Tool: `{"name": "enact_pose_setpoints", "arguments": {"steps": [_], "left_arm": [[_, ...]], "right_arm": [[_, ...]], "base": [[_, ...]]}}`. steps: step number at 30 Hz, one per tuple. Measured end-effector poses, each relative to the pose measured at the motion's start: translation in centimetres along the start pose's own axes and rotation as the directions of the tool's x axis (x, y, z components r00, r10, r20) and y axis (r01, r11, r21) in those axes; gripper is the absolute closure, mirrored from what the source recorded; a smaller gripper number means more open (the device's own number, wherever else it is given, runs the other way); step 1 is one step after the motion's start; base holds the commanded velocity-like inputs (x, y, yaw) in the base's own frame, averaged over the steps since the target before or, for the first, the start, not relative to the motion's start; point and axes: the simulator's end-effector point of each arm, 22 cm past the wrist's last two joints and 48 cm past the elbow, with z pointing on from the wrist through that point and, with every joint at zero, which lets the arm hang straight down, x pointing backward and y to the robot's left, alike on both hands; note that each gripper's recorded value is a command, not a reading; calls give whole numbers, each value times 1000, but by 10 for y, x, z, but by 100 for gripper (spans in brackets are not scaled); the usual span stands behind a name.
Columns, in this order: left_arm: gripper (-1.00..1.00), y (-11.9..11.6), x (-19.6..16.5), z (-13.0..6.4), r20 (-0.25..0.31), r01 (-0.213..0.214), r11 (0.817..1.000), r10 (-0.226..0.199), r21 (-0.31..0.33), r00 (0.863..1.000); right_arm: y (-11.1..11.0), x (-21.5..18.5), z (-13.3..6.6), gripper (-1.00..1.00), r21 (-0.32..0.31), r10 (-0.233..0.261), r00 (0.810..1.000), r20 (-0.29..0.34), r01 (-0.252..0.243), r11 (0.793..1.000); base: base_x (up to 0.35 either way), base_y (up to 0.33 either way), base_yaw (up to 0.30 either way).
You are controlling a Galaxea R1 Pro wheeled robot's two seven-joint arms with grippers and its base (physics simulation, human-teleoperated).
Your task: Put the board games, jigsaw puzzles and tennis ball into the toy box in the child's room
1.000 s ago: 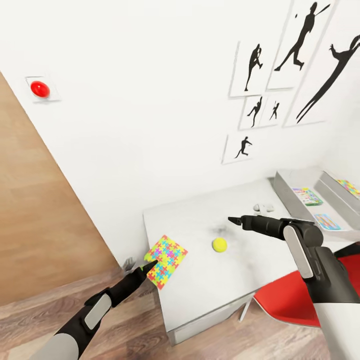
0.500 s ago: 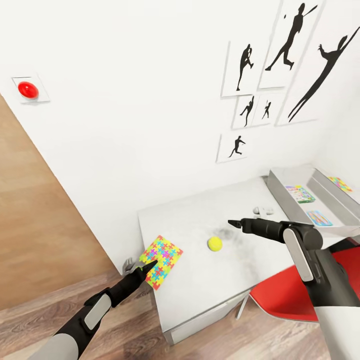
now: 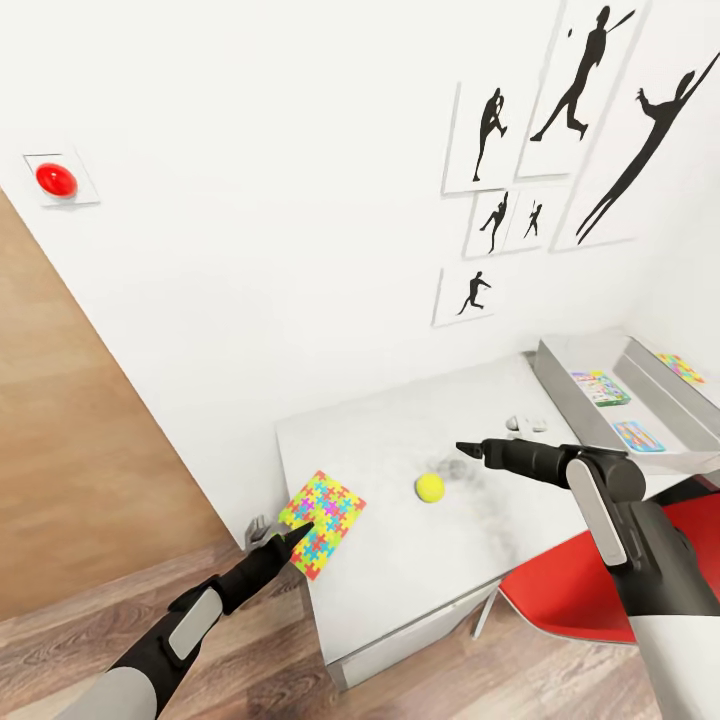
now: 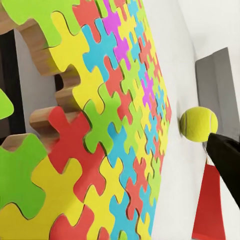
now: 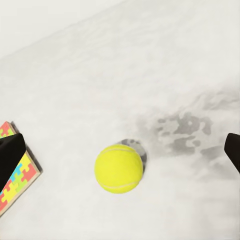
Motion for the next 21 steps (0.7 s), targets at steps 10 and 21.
{"name": "enact_pose_setpoints", "arguments": {"steps": [10, 21], "left_arm": [[100, -2, -1, -1, 5, 8, 1000, -8, 8, 1000], [100, -5, -8, -1, 15, -4, 1000, 4, 15, 1000]], "right_arm": [[1, 0, -1, -100, 0, -1, 1000, 1, 1, 1000], [0, 1, 0, -100, 0, -1, 1000, -1, 1, 1000]], "base": [[0, 0, 0], [0, 0, 0]]}}
